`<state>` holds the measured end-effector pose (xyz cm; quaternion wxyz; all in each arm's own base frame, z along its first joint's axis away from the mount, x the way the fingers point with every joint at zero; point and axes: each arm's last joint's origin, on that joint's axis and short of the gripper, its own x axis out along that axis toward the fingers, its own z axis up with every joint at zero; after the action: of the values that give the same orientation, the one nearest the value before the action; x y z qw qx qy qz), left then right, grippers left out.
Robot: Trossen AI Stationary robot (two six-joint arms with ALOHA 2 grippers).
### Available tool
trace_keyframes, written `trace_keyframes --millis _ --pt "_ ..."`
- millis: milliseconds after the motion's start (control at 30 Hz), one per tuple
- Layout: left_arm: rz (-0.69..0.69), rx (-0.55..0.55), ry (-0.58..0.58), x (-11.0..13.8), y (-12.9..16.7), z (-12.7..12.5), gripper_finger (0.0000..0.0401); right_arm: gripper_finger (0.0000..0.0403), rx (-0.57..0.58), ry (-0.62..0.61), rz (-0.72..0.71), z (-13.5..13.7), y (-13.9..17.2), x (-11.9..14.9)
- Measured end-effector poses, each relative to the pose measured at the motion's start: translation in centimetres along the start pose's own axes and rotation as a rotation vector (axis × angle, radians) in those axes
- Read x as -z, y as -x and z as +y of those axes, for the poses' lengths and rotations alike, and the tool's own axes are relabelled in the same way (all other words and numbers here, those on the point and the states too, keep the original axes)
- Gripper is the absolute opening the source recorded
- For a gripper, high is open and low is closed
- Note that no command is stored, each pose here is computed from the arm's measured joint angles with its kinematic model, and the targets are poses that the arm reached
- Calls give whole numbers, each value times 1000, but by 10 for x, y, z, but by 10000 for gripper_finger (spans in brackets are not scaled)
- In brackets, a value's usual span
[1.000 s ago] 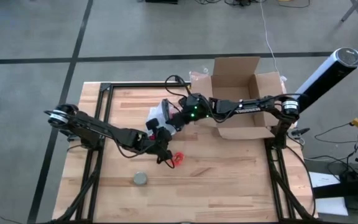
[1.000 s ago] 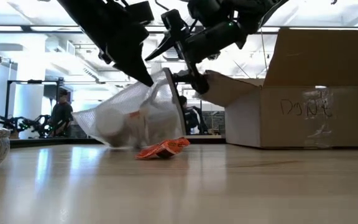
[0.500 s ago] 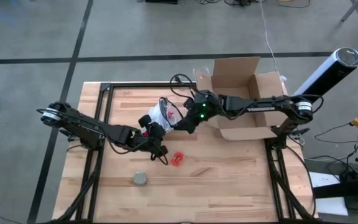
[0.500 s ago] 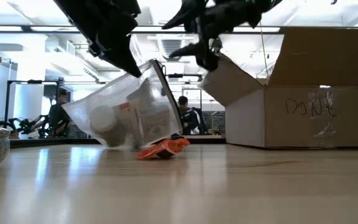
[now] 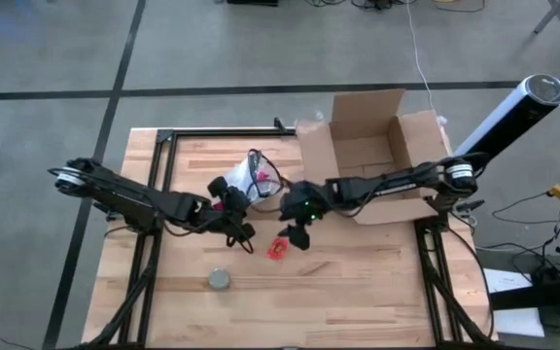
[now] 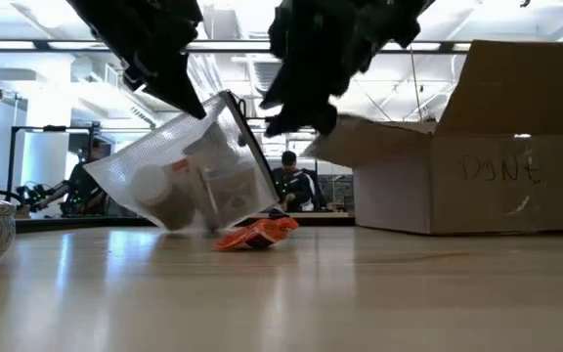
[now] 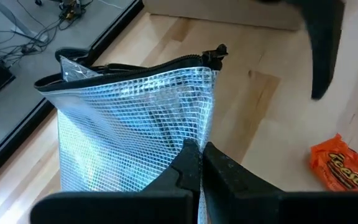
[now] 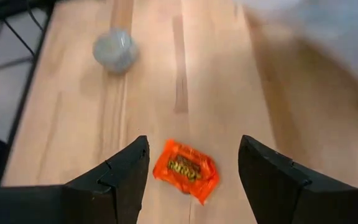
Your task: Unpack boxes
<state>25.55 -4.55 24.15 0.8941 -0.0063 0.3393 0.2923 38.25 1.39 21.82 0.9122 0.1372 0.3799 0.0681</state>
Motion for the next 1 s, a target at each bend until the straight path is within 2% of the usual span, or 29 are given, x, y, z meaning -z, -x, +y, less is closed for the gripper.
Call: trace_keyframes --millis 300,533,733,1000 --pt "17 12 0 0 10 9 0 235 15 38 177 -3 -38 29" --pt "30 32 -6 1 11 9 0 227 4 72 225 3 -49 40" --pt "30 32 -4 1 11 9 0 197 5 76 254 3 -57 46" --pt "30 32 11 1 12 8 0 122 19 68 246 1 -61 47"
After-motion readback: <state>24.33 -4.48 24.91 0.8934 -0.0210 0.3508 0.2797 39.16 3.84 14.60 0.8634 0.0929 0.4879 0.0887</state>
